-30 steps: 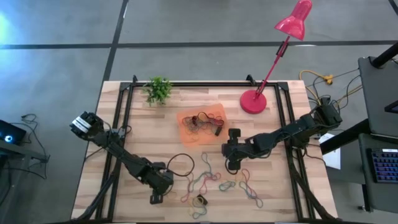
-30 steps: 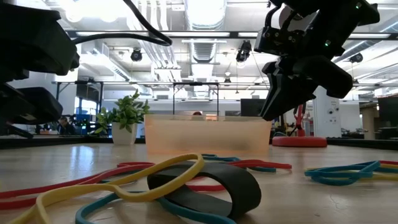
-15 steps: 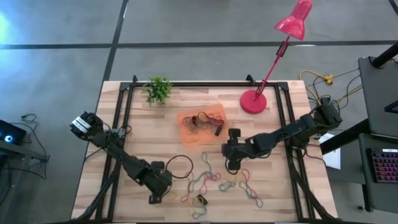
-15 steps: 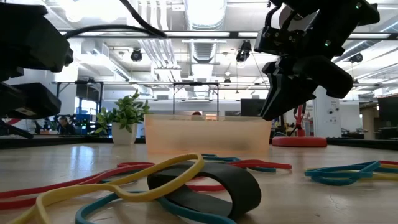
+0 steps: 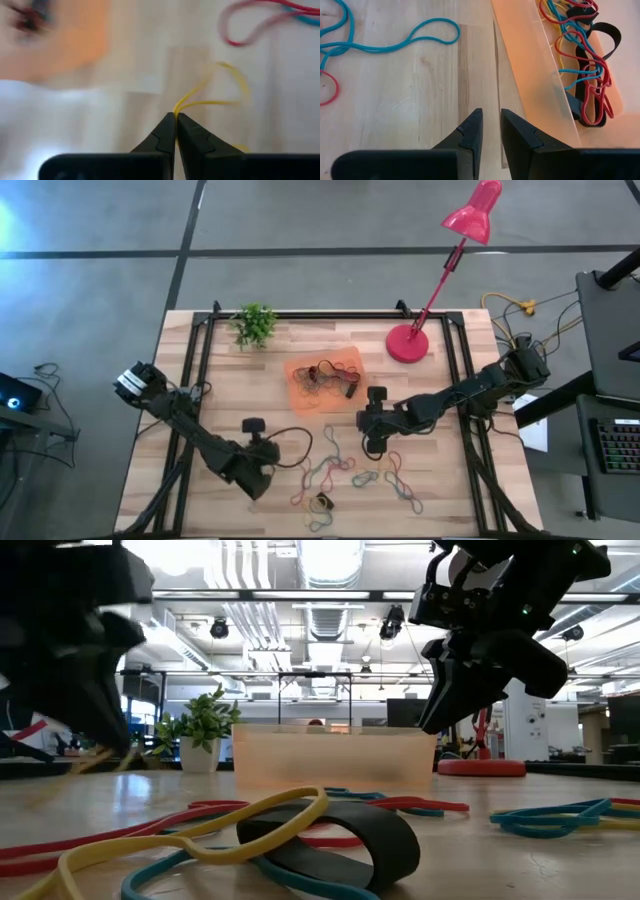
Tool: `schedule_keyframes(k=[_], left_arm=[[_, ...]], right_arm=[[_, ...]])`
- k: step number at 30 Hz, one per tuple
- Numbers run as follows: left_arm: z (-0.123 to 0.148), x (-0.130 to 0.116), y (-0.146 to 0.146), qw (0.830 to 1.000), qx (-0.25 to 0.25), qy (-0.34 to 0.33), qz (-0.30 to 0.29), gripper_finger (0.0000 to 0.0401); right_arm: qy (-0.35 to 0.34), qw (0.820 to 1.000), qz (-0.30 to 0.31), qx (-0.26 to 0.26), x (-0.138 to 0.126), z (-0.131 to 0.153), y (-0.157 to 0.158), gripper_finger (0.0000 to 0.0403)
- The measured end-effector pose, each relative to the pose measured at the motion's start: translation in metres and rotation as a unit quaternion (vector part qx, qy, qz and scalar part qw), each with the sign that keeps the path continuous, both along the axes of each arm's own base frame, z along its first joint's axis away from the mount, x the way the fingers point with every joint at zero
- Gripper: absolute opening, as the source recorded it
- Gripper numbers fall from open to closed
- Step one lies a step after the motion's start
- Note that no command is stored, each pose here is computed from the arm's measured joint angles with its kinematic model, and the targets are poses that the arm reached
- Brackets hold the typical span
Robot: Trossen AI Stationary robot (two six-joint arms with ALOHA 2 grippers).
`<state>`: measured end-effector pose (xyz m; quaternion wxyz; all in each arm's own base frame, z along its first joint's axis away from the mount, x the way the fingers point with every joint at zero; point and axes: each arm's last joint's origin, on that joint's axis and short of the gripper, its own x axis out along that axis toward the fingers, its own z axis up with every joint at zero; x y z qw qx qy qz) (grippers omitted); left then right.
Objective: Pick and place rubber bands into bin
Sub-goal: Put the yellow rubber band into the orange bin
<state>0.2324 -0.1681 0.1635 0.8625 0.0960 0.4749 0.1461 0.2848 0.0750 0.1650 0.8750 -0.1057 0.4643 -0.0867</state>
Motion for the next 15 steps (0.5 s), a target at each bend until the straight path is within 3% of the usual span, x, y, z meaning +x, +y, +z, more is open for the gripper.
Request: schedule_keyframes(k=[8, 15], left_arm=[[0.023, 0.012, 0.001, 0.987, 0.137, -0.086, 0.001, 0.0000], [0.038, 0.036, 0.024, 0.973, 0.214, -0.084, 0.014, 0.0000]], right_arm=[[0.000, 1.000, -0.001, -0.002, 0.000, 0.000, 0.000, 0.0056], [0.001, 1.000, -0.001, -0.003, 0.000, 0.000, 0.000, 0.0056]])
